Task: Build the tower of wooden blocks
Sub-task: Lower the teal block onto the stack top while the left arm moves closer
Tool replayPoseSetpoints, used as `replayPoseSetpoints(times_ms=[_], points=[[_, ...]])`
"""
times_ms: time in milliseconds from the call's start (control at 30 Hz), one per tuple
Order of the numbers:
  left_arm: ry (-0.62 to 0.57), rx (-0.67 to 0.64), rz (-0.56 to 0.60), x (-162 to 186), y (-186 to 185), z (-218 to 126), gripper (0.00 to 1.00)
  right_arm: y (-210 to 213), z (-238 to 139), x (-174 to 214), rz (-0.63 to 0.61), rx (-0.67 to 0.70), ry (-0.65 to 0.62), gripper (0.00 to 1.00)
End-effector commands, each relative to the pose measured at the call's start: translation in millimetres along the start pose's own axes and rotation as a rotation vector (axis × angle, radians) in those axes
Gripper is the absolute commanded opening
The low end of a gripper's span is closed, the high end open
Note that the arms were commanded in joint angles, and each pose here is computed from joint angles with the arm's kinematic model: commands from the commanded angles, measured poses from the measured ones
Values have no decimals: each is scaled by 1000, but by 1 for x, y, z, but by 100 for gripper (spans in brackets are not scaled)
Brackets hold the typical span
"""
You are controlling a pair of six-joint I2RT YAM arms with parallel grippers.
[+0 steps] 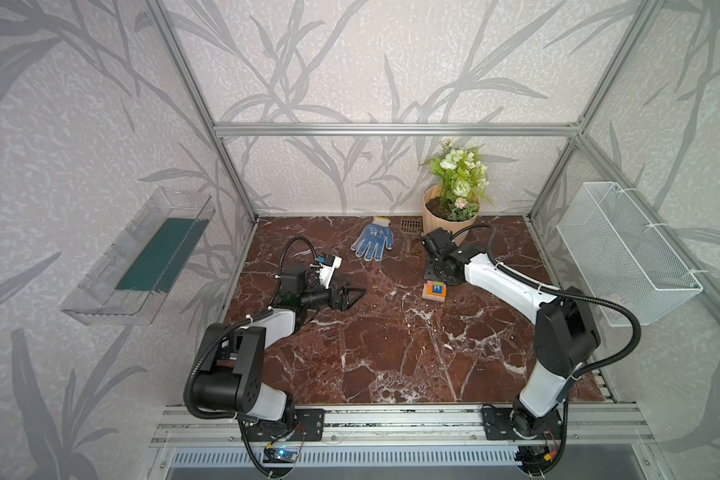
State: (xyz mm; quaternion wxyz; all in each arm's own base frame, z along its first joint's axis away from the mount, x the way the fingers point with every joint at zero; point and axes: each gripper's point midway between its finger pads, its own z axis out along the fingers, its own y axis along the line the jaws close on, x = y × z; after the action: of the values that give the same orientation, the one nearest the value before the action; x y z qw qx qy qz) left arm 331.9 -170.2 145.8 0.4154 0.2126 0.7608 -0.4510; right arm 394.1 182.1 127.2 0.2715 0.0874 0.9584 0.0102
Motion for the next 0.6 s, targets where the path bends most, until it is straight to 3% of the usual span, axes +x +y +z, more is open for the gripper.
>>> replayPoseSetpoints(times_ms=[0, 567], points=[[-26, 46, 78, -5, -14, -3, 99, -6, 0, 1, -2, 20, 8, 0], [-23, 59, 92, -4, -18, -3, 99, -11, 7, 9, 5, 38, 42, 0]])
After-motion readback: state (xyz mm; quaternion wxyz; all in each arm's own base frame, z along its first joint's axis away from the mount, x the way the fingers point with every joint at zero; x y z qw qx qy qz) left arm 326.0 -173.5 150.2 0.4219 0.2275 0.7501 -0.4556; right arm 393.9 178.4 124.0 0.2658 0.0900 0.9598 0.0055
